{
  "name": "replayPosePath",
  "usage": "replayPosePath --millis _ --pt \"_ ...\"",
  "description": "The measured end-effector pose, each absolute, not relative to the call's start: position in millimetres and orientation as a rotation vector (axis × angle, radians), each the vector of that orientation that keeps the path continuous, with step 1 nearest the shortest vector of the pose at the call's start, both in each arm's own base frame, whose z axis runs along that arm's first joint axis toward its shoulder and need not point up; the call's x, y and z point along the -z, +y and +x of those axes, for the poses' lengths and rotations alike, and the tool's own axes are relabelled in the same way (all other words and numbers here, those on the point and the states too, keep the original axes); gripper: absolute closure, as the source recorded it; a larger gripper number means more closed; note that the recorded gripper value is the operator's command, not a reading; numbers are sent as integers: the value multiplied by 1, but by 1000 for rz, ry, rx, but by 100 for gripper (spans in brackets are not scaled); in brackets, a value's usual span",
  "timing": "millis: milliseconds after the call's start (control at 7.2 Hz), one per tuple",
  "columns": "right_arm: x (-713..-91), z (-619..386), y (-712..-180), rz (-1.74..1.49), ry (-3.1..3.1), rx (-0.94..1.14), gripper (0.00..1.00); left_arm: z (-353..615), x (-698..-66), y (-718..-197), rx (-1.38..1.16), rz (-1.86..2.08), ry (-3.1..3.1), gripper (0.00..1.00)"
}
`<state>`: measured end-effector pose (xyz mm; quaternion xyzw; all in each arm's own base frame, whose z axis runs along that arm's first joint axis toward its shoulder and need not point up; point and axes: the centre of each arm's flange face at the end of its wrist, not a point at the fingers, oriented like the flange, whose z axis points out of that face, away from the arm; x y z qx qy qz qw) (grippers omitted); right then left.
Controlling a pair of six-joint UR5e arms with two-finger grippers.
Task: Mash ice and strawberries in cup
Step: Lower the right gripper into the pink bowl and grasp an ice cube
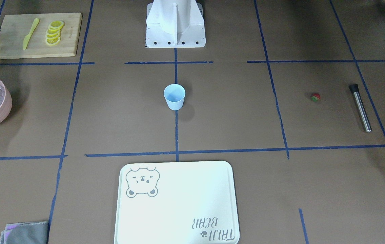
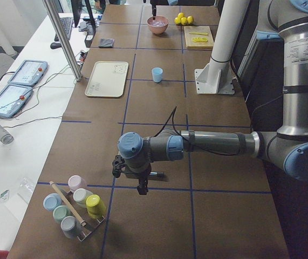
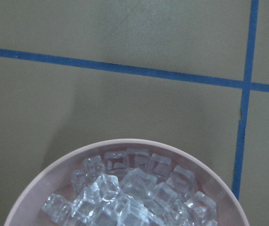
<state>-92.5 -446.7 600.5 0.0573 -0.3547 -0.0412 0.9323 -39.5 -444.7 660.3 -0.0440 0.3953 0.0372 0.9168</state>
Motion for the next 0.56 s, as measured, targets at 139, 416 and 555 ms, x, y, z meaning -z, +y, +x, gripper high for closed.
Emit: replayPosePath --millis 139,416,555 --pt "-601 -98 -446 115 -720 89 8 -40 -662 -443 -75 -94 813 0" --pt "-604 -107 -445 110 -710 102 15 -39 -663 -441 -75 -97 813 0" --pt "-605 -111 -446 106 -709 108 19 -39 -664 -441 -74 -98 813 0"
